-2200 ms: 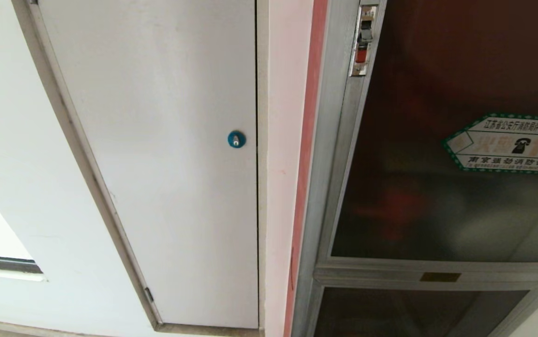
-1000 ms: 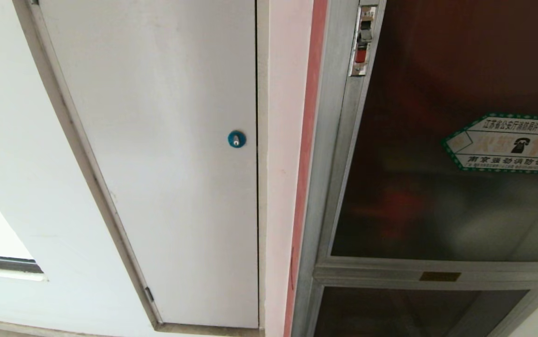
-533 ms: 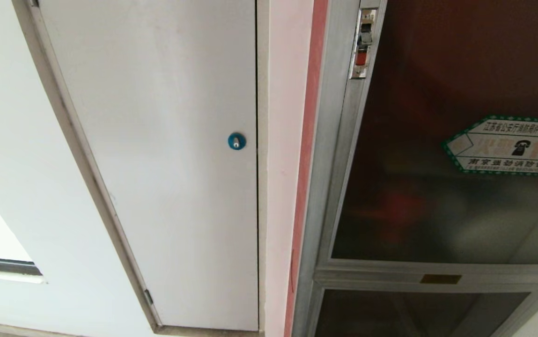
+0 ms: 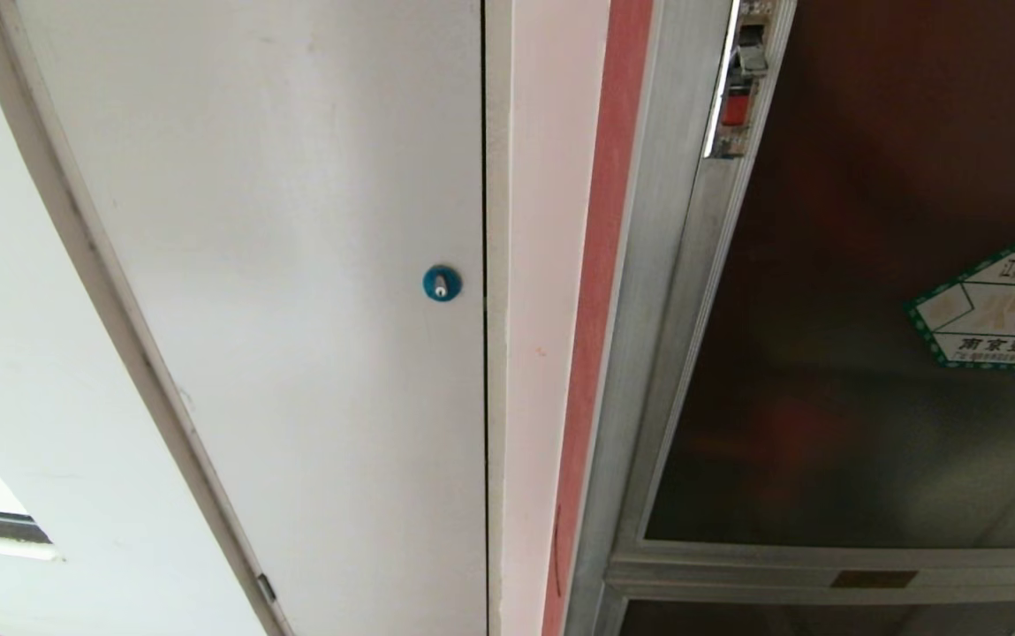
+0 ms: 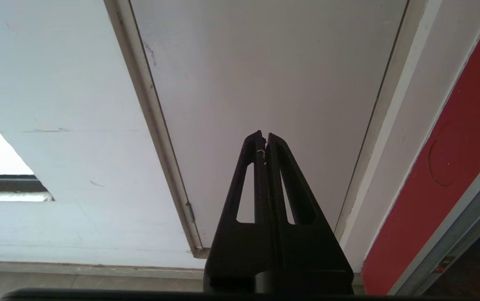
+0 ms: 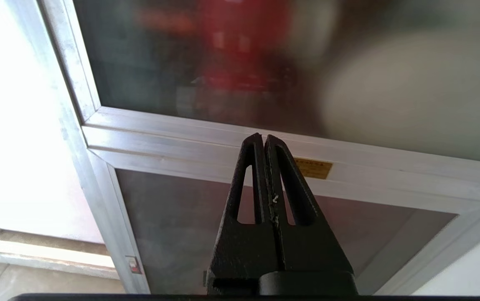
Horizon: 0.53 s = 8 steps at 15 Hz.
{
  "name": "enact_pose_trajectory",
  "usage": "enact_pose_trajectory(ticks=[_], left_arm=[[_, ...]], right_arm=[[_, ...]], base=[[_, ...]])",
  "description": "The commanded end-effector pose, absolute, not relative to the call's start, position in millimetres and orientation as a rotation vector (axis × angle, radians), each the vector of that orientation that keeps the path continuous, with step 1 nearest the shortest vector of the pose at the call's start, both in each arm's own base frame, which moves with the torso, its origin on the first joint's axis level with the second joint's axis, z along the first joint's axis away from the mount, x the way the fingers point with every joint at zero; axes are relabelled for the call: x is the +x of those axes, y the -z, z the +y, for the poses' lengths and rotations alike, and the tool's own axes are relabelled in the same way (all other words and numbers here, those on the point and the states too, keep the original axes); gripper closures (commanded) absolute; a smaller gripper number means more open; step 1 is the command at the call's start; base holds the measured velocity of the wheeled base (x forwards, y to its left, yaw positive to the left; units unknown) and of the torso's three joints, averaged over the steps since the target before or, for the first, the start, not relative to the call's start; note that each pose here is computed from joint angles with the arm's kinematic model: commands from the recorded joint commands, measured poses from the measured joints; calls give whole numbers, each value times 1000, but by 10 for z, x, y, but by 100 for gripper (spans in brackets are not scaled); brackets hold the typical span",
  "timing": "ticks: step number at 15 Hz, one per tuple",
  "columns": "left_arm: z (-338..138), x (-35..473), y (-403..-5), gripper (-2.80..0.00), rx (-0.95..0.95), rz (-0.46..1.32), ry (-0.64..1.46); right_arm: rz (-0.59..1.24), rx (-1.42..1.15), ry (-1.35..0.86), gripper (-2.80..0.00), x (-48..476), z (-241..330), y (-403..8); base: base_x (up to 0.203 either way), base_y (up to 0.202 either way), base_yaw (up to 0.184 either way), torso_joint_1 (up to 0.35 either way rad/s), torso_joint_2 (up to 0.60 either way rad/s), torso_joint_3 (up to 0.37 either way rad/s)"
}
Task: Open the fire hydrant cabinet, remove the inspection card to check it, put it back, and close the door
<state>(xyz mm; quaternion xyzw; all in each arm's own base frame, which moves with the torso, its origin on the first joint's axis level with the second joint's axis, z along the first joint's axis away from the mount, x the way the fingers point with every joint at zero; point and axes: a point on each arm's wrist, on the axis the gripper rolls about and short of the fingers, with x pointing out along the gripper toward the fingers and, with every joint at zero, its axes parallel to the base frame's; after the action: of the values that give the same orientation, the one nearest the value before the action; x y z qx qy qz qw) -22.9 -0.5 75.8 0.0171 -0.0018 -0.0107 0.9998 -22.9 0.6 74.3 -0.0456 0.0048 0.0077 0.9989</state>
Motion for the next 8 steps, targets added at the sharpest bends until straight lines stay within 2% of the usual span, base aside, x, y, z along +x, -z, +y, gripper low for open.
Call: enact_pose_trajectory(ticks=[1,4,6,8], left_arm=[[-5,-228,-757,0,38,-2,23],[-6,-245,-824,0,49,-25,28],[-12,-297,-1179,0,50,-79,51],[-23,-200,-1703,0,51,-68,120]], right_arm=[[7,-92,-16,0,-231,6,-744],[7,-90,-16,0,-230,6,-743],[7,-93,-17,0,-230,7,-743],[7,-92,-17,0,-230,7,-743]], base=[[0,0,0,0,0,0],[0,0,0,0,0,0],[0,0,0,0,0,0],[0,0,0,0,0,0]])
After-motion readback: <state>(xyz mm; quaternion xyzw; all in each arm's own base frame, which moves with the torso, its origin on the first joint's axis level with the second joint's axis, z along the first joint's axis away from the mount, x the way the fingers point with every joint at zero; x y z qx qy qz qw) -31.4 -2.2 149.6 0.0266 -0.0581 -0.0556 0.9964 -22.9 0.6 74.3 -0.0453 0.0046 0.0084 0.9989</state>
